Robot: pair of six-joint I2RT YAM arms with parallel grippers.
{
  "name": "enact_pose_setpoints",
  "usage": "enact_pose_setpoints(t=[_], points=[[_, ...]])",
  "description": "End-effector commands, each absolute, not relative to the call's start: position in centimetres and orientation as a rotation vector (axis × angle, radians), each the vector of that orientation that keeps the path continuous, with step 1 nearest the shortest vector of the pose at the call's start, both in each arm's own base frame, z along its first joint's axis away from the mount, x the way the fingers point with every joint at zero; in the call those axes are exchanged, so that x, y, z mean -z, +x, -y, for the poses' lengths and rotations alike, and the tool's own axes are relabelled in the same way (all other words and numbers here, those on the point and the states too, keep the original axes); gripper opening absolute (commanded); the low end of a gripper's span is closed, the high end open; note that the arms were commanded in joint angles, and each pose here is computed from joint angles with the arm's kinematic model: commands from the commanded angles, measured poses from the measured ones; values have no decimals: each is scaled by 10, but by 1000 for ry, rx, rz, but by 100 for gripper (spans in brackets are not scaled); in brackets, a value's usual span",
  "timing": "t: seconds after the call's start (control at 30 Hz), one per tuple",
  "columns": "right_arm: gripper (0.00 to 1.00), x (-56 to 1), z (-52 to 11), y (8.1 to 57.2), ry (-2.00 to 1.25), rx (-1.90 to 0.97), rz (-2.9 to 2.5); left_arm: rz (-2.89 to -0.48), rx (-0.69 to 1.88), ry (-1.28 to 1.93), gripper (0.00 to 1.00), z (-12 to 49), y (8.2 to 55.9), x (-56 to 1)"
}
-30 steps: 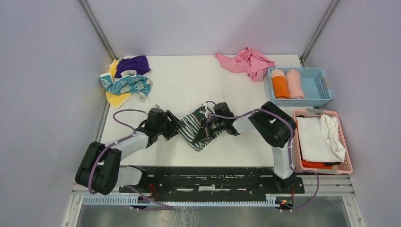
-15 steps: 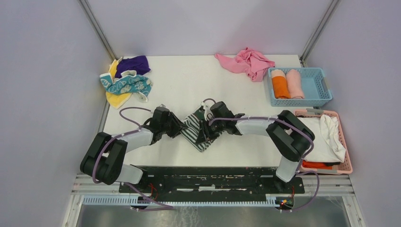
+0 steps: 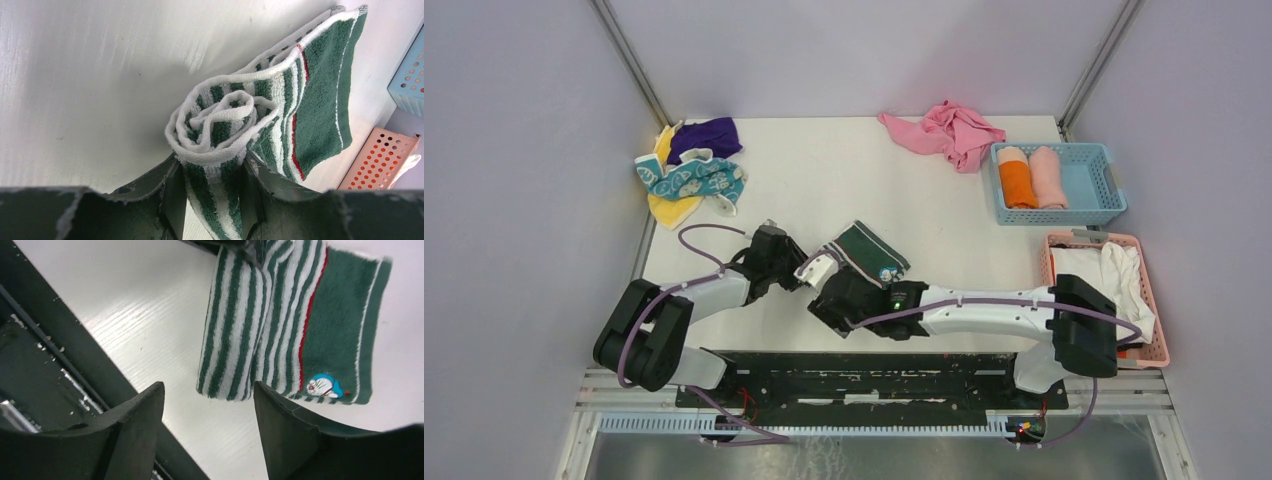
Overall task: Roll the towels
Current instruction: Roll the towel at the center of the board.
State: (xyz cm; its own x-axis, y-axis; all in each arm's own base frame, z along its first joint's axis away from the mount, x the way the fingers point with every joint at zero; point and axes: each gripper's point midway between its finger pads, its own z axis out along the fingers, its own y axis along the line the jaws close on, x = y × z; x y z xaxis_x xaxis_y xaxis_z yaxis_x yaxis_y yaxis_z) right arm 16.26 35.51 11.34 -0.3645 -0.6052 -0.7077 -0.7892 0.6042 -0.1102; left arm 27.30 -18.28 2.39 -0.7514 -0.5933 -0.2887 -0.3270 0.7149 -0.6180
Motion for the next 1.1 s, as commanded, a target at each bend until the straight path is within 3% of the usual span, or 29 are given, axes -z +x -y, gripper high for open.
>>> enact_pose_setpoints(t=[0.0, 0.43, 0.57, 0.7, 0.83, 0.93, 1.07], points=[[73, -122, -364, 181, -1141, 2, -1934, -2567, 554, -718, 44, 160, 247, 7], [70, -50, -358, 185, -1277, 379, -1925, -2573, 556, -704, 46, 160, 245, 7], [64, -29, -346, 185, -1318, 399, -1982, -2582, 552, -686, 46, 161, 246, 8], [52, -19, -334, 187, -1325, 390, -2044, -2585, 540, -675, 46, 160, 246, 8], [27, -15, -334, 182, -1358, 269, -2117, -2564, 532, -672, 50, 156, 249, -2], [6, -20, -349, 167, -1367, -30, -2198, -2517, 553, -674, 58, 153, 252, -18], [0, -40, -374, 149, -1319, -522, -2287, -2435, 595, -697, 68, 148, 254, -42]])
